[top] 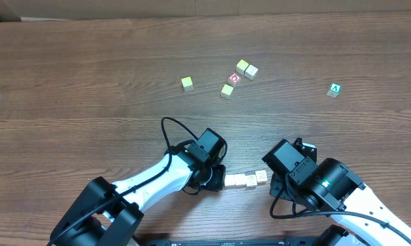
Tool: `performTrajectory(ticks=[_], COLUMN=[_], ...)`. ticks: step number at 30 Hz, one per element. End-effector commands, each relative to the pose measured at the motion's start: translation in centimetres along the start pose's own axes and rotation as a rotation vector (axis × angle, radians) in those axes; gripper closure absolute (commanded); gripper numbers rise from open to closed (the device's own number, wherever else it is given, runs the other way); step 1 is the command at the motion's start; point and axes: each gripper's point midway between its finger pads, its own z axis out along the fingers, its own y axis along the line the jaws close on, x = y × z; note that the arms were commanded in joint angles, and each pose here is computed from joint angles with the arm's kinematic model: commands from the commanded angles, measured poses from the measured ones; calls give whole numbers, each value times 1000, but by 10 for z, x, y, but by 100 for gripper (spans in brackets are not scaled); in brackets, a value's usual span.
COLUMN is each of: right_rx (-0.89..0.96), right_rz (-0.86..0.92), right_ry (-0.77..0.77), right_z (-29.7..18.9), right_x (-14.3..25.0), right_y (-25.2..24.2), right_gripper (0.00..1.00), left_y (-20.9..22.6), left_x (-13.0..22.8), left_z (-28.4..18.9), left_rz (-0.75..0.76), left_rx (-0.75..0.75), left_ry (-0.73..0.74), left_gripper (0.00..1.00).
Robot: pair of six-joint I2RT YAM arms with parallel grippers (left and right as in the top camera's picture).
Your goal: Flip 4 blocks
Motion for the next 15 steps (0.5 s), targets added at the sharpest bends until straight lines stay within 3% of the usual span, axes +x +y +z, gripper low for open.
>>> performTrajectory(ticks=[1,6,15], right_rx=[-10,-48,-113], right_rz=[9,25,54], right_ry=[-12,-37,-83], right_z=[0,0,20], right_x=[-2,-9,-28], right_y=[1,10,41], right_gripper=[78,76,83], left_y=[18,34,29], left_x=[0,-12,-28], left_z=[-2,-31,-68], left_rz=[-23,-67,-93], left_rx=[-84,-191,-205], left_ry=[15,-13,-51], left_gripper=[74,67,69])
